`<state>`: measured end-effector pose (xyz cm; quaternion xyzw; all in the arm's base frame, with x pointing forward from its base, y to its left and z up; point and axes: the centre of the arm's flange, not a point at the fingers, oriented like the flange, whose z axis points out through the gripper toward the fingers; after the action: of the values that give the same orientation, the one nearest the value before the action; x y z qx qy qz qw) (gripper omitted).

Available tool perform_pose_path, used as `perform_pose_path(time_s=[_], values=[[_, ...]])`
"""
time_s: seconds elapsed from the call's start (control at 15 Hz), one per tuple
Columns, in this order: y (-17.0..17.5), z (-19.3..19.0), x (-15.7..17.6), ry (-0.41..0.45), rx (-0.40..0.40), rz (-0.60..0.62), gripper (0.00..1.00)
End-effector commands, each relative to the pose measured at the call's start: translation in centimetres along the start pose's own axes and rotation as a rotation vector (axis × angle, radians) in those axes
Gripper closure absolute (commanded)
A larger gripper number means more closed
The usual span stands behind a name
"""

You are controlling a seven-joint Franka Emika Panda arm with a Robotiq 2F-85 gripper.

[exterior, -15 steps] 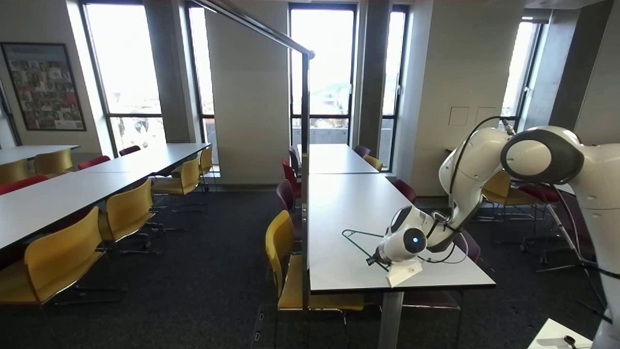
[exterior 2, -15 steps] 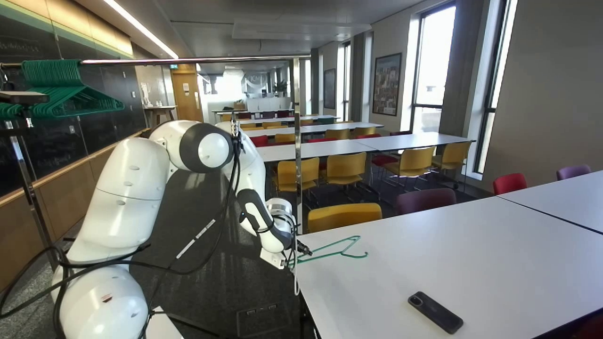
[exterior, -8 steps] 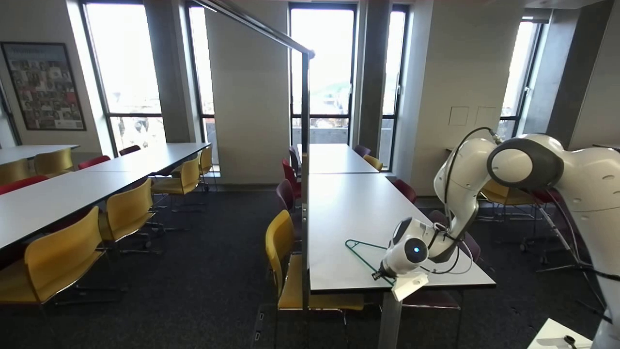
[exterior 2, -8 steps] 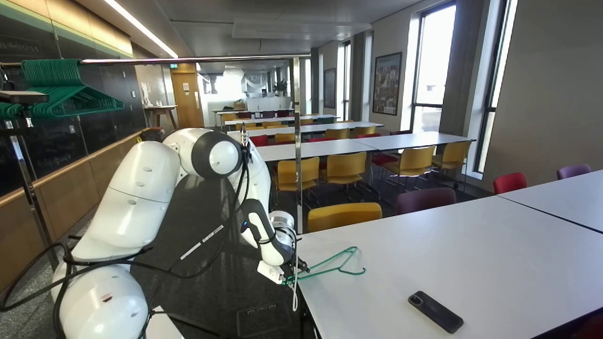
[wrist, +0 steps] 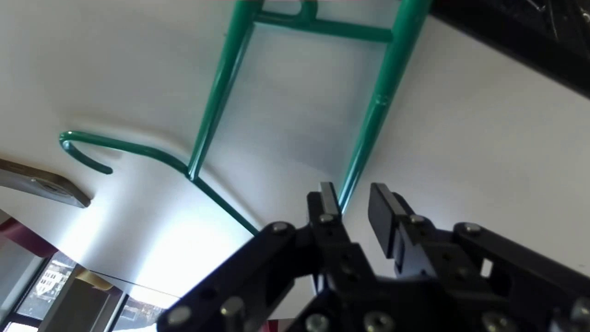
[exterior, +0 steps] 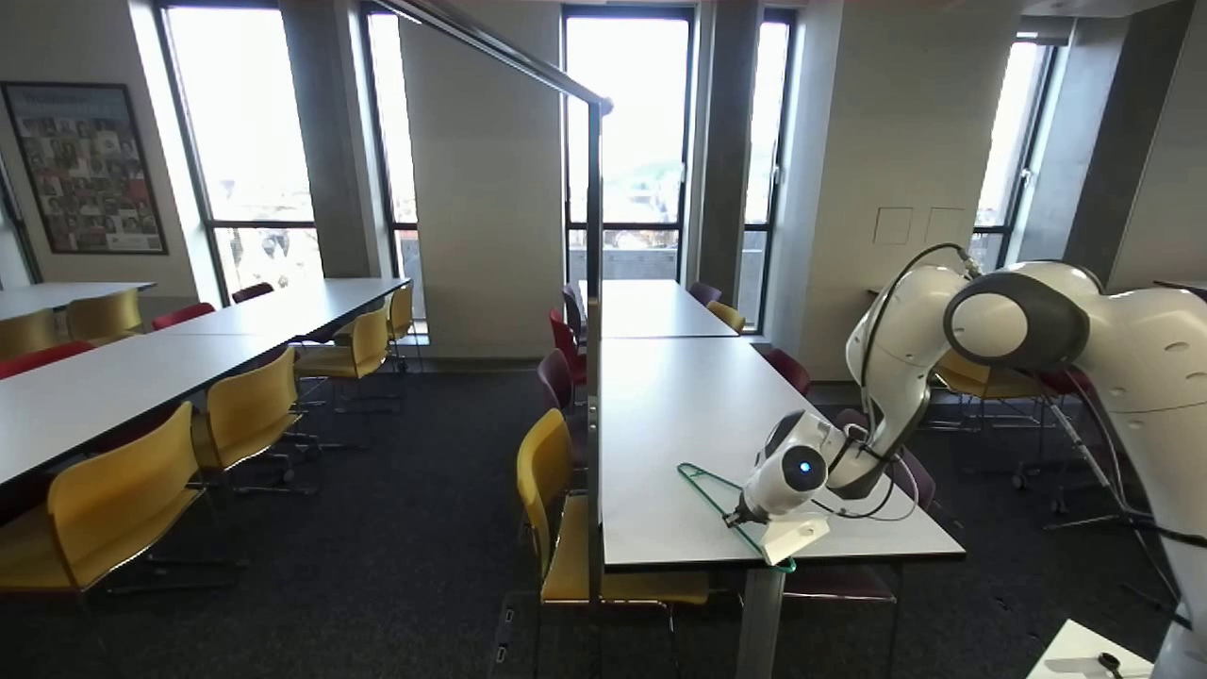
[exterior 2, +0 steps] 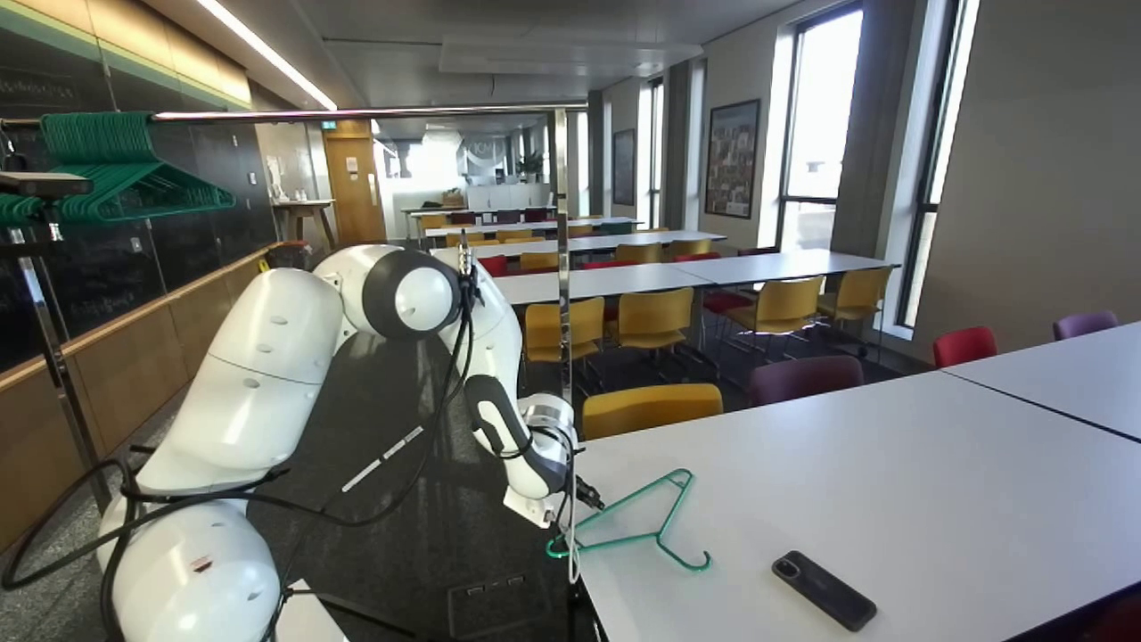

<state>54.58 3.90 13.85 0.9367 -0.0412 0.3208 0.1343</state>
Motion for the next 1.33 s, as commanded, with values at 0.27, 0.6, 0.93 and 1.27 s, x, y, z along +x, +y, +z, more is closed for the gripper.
perform_pose_path(time_s=[0.27, 0.6, 0.93, 1.27], values=[[-0.6, -4.3, 5.3, -0.030, -0.053, -0.142, 0.12], [-4.7, -11.2, 1.5, -0.203, 0.017, -0.356, 0.00], [-8.4, -18.3, -1.4, -0.153, 0.206, -0.616, 0.00], [-10.9, -26.7, 0.6, -0.037, 0.520, -0.620, 0.00]])
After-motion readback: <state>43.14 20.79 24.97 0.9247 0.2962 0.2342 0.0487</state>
